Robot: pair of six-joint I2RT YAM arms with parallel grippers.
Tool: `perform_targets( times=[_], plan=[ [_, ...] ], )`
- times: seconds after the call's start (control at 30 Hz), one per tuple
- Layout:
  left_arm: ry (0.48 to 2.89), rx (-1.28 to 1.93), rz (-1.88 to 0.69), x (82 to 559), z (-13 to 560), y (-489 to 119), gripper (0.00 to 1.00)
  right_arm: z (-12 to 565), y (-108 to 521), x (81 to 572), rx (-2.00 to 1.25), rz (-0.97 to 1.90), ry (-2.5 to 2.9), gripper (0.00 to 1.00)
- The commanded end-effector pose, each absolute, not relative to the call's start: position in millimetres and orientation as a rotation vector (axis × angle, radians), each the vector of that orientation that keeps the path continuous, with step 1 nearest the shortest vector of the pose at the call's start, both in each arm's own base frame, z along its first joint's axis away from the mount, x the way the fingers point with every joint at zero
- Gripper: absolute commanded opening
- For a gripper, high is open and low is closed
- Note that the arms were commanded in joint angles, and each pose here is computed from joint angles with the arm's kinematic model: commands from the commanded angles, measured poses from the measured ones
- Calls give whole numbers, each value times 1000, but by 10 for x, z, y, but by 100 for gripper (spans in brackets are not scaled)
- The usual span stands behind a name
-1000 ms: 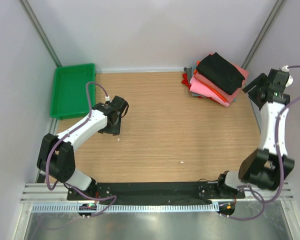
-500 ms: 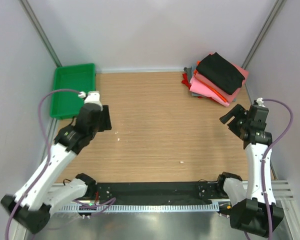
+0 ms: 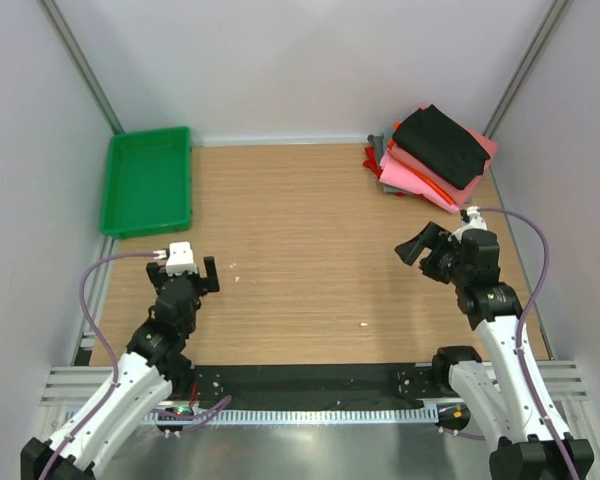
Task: Fold and stack the t-shirts
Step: Reset both grippers
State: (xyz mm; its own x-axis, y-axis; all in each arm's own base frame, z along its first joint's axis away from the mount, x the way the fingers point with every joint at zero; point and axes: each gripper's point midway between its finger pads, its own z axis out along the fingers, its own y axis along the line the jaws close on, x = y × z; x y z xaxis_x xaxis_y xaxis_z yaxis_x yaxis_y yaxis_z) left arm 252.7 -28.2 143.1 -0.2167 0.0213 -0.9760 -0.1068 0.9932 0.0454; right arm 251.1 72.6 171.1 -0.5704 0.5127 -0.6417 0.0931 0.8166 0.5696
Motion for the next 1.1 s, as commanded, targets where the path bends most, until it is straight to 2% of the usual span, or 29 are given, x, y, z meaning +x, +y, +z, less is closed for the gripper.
perform_targets(
  times=[0.0,0.3,0.37,0.6,0.77,0.83,1.07],
  plan=[
    [1657,-317,166,2628,1595,29,100,1885,758,2577,412,649,2015,84],
    [1540,-483,142,2946,1370,318,100,1885,769,2562,414,664,1996,86],
    [1663,-416,112,3097,1096,273,99,1918,776,2542,409,670,1989,86],
    [1705,-187,81,3590,1159,135,100,1994,736,2444,399,644,1974,86],
    [1679,-113,-24,3787,1093,144,94,1997,701,2379,392,613,1986,87],
    [1711,-67,-63,3755,886,50,89,1993,693,2376,397,612,1980,87],
    [1723,-122,-25,3853,910,137,95,1846,646,2476,442,588,1978,87]
  ],
)
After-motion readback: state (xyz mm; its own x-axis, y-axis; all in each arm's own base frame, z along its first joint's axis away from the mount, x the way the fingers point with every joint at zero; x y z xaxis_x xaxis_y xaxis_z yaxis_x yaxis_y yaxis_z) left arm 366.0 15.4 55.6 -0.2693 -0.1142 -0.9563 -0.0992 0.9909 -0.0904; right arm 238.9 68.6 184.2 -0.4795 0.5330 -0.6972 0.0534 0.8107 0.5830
